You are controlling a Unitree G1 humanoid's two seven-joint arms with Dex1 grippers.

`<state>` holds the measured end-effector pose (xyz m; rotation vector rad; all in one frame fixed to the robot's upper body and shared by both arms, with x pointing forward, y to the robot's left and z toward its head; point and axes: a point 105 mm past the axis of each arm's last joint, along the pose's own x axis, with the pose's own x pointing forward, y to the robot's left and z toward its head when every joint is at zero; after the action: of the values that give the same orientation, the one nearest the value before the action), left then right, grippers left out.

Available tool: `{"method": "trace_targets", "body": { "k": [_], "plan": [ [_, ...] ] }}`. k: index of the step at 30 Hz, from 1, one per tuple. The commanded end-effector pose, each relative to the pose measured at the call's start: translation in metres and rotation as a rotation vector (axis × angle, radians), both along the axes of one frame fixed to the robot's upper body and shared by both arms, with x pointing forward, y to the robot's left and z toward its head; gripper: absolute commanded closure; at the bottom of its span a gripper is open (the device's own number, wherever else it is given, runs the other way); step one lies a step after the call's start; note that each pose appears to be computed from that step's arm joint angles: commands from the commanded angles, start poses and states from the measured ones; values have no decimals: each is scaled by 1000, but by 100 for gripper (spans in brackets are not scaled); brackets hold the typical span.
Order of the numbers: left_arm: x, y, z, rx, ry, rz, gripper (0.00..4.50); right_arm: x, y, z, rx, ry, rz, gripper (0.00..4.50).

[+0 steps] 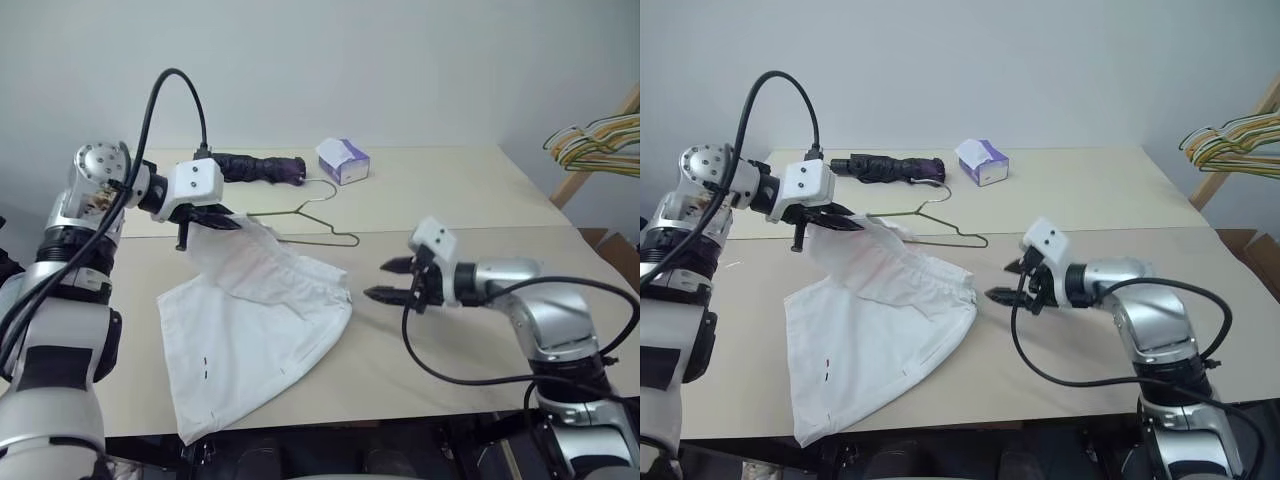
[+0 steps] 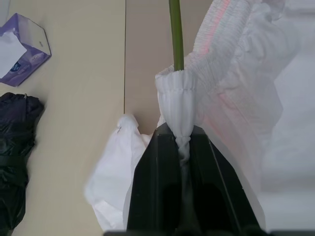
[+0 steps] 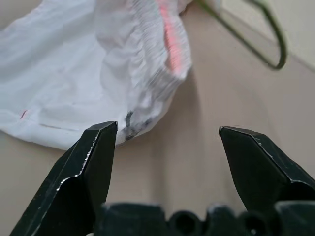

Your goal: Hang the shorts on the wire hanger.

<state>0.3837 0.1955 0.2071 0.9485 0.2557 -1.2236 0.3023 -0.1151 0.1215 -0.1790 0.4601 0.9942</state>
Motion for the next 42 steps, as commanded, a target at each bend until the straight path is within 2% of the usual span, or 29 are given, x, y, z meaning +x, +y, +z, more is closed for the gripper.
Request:
{"method": "trace_targets", "body": {
  "k": [1,4,9,12,17,20,22,26,32,38,42],
  "plan": [
    [0,-4,26,-31,-73,-24,450,0,24,-11,59,15,-26,64],
    [0,-5,24,-34,-70,-26,450,6,39,-25,70,21,-66,64],
    [0,-7,24,-40,-67,-32,450,13,55,-26,101,23,-66,64],
    [0,-7,24,-45,-71,-33,450,18,56,-31,98,74,-91,151],
    [-2,-4,28,-54,-81,-34,450,19,53,-33,93,84,-108,345],
    [-5,-1,31,-83,-79,-44,450,21,46,-37,83,99,-136,447],
    [-8,1,32,-94,-77,-56,450,22,42,-38,77,96,-147,447],
    [-29,6,36,-162,-2,-110,450,37,20,-28,73,48,-225,447],
    [-43,15,26,-140,57,-120,450,48,-5,-15,34,-30,-263,447],
    [-43,17,14,-117,98,-105,450,50,-16,-5,-4,-96,-259,447],
    [-35,18,8,-78,86,-76,450,48,-22,2,-77,-196,-223,447]
  ]
}}
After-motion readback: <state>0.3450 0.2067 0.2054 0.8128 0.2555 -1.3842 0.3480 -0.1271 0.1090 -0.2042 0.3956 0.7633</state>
